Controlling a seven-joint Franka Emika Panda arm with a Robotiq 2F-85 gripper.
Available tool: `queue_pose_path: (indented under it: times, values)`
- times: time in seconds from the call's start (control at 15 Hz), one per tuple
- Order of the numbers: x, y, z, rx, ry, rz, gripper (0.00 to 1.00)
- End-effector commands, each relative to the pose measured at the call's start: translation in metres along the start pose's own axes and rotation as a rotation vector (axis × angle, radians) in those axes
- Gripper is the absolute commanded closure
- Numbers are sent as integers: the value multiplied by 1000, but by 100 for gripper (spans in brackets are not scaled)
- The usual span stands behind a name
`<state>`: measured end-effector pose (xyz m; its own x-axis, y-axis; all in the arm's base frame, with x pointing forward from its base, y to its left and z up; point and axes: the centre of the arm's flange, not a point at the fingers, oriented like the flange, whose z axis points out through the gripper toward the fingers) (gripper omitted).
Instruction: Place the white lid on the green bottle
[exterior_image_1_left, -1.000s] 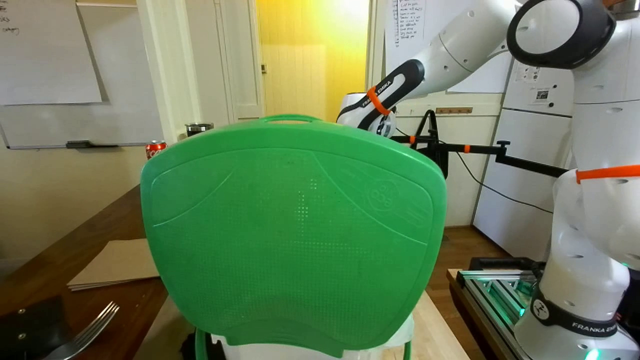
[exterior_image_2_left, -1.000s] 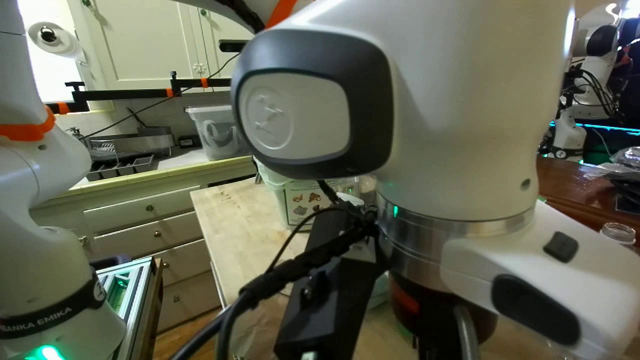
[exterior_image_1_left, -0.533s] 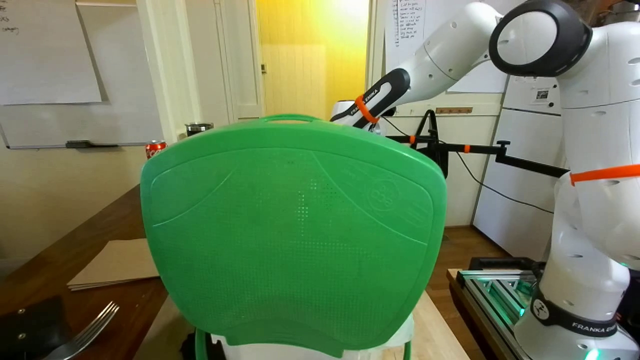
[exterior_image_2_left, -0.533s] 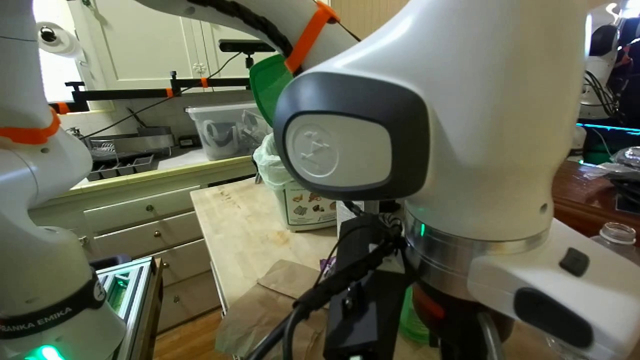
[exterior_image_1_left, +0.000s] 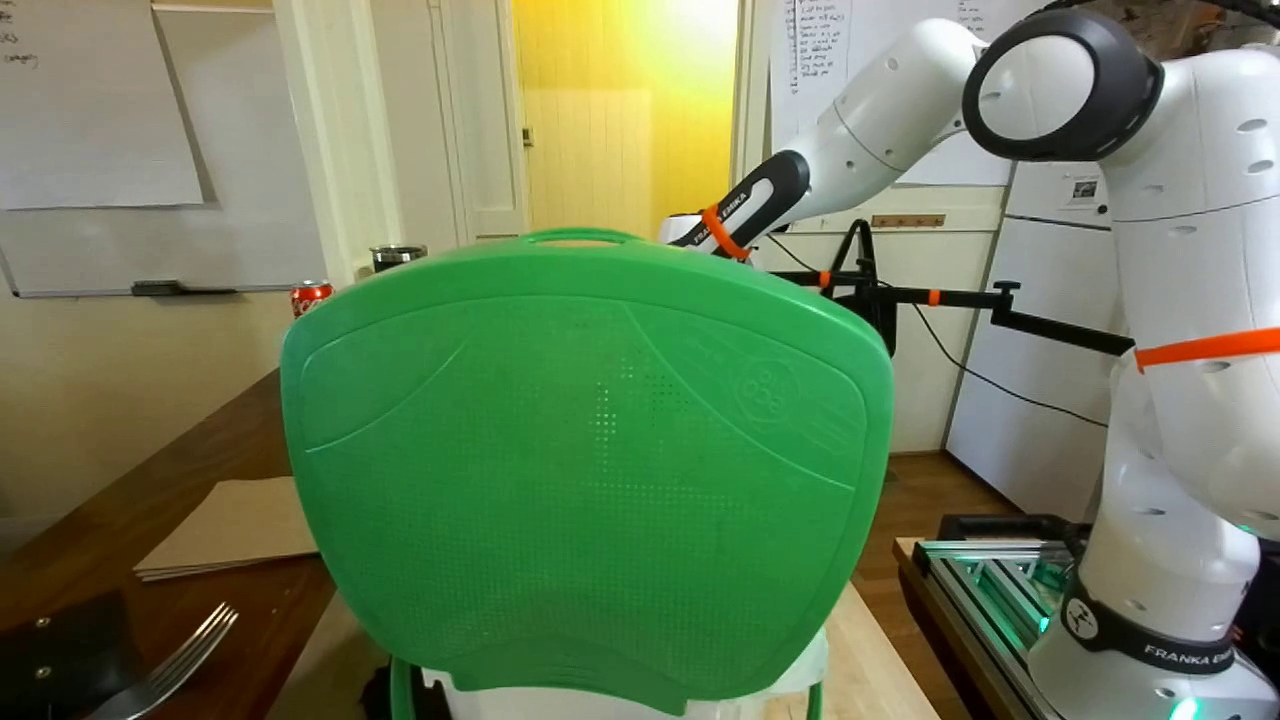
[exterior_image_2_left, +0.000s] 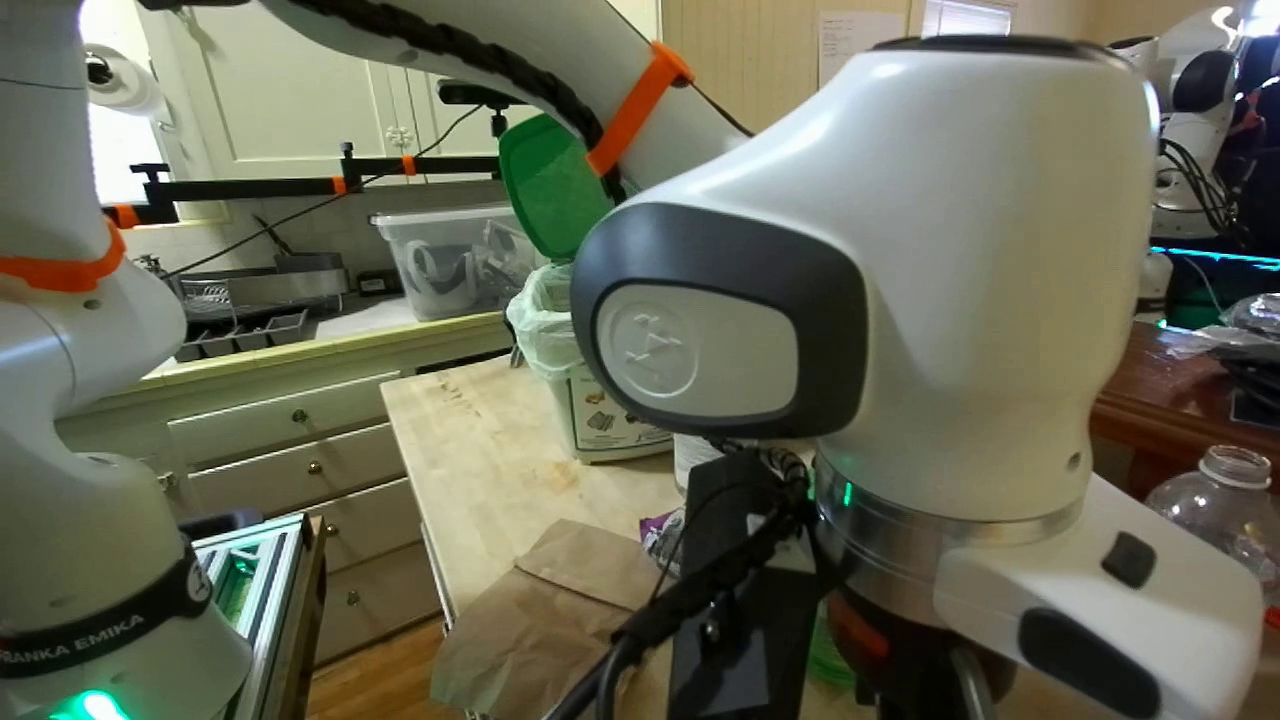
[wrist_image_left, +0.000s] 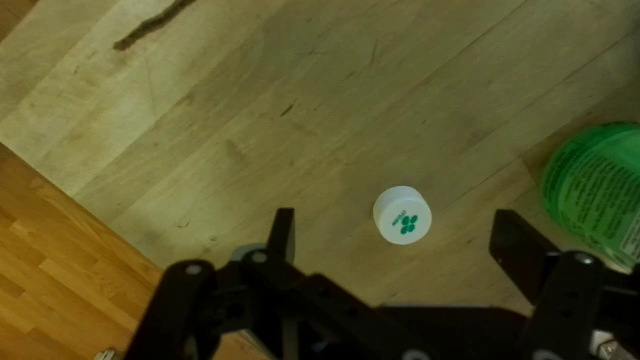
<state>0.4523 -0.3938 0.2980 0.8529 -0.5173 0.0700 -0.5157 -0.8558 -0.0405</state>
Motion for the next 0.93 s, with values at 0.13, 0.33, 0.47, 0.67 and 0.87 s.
queue_pose_path:
  times: [0.13, 0.33, 0.47, 0.67, 0.87]
  values:
    - [5, 0, 15, 12, 51, -8, 0]
    - [4, -3, 22, 11, 79, -24, 0]
    - [4, -4, 26, 9, 89, -27, 0]
    - [3, -7, 34, 5, 93, -42, 0]
    - [2, -10, 39, 11, 77, -61, 1]
